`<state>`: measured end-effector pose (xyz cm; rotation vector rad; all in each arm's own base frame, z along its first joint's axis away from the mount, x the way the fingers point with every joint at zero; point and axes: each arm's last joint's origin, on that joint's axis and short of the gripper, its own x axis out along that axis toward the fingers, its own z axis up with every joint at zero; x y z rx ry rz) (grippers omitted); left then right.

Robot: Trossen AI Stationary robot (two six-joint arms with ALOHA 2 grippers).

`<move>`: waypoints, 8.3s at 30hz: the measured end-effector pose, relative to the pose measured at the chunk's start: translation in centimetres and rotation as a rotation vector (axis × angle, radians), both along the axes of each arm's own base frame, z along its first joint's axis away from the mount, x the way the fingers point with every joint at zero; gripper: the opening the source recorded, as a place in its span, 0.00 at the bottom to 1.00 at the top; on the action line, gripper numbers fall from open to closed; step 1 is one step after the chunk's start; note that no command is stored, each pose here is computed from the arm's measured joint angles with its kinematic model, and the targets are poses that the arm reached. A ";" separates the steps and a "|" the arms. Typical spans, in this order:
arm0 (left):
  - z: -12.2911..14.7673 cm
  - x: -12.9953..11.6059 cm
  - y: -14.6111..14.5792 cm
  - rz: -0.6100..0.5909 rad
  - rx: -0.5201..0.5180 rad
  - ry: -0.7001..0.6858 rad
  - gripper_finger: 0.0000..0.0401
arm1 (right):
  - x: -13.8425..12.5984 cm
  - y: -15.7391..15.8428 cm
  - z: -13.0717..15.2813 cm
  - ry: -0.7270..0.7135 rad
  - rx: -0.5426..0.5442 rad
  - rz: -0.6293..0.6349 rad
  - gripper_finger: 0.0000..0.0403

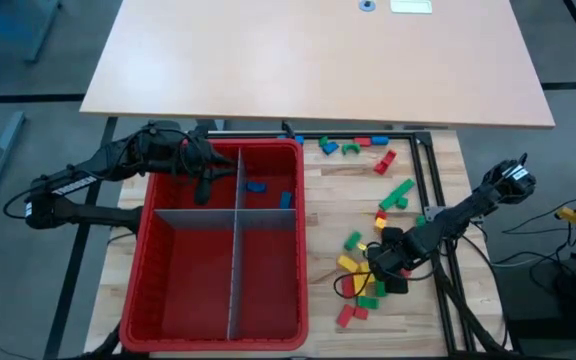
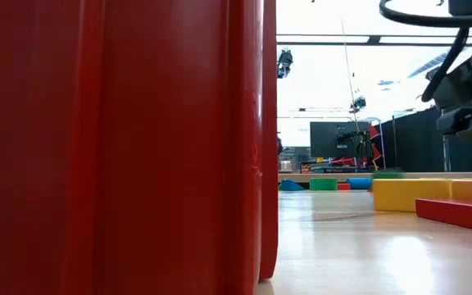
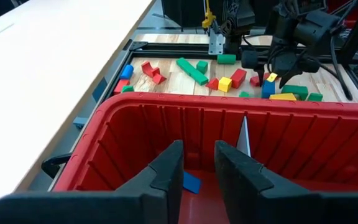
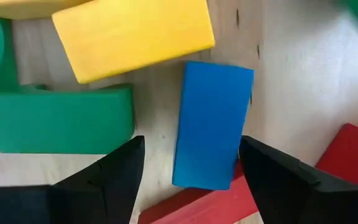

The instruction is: Sort blocks

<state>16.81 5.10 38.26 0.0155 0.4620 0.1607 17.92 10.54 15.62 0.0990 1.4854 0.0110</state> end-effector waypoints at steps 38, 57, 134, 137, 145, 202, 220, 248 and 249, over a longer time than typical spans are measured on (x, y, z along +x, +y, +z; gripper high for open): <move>0.0 0.0 0.0 0.000 -0.001 -0.001 0.19 | 1.2 -0.4 1.3 -0.183 -0.176 -0.065 0.19; 0.0 0.0 -0.1 -0.021 -0.016 -0.005 0.21 | 1.6 -2.0 5.2 -0.216 -0.250 -0.184 0.17; 0.0 0.0 -0.1 -0.025 -0.008 -0.004 0.21 | 1.3 -4.0 -0.1 -0.276 -0.235 -0.402 0.27; 0.0 0.0 -0.1 -0.025 -0.008 -0.004 0.21 | 1.5 -4.1 1.0 -0.333 -0.287 -0.405 0.27; 0.0 0.0 -0.1 -0.025 -0.008 -0.004 0.18 | 2.6 -4.8 5.6 -0.538 -0.407 -0.405 0.27; -0.2 0.0 -0.1 -0.029 -0.006 0.017 0.19 | 20.1 -16.6 17.1 -1.023 -0.223 -0.167 0.78; -0.5 -0.1 -0.1 -0.030 -0.015 0.048 0.20 | 11.3 -19.6 16.5 -0.663 -0.520 -0.371 0.61; -0.4 0.0 -0.1 -0.037 0.003 0.038 0.18 | 5.6 -32.3 4.7 -0.692 -0.340 -0.761 0.63; -0.4 0.0 -0.1 -0.037 0.003 0.038 0.18 | 5.9 -32.9 4.2 -0.678 -0.319 -0.764 0.63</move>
